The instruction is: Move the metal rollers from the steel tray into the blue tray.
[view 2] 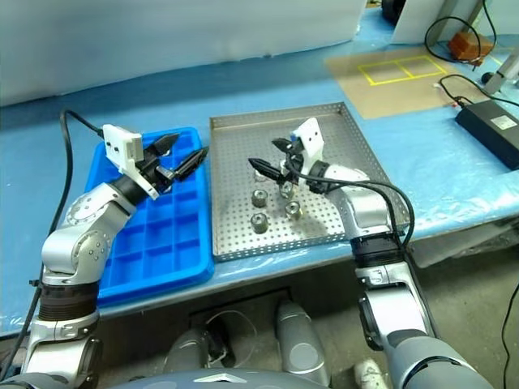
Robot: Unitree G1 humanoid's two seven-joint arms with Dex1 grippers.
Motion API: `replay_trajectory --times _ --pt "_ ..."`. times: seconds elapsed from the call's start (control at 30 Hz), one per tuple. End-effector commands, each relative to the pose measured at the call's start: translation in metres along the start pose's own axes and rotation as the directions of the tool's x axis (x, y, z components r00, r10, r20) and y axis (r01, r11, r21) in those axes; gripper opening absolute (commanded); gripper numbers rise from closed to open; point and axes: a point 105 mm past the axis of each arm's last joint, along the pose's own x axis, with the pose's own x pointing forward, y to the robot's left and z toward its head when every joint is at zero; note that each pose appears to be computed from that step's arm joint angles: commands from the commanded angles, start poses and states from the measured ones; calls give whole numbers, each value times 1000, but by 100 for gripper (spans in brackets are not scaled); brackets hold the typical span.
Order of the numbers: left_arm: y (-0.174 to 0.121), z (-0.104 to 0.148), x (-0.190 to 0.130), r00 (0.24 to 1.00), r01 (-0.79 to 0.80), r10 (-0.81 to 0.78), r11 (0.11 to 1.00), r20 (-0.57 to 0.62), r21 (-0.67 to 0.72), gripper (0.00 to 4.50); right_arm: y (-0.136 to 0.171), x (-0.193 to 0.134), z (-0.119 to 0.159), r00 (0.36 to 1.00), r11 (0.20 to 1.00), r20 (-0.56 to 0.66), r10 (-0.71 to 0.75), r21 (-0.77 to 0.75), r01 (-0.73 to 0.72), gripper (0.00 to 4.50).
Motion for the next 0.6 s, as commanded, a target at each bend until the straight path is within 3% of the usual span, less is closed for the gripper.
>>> replay_trajectory --times 0.03,0.6 --pt "0 20 -2 998 -15 11 999 64 50 450 0 1 13 999 999 36 14 -43 -12 435" --pt "4 27 16 996 56 -60 996 60 70 450 -12 -15 15 997 996 41 -69 -54 71 435"
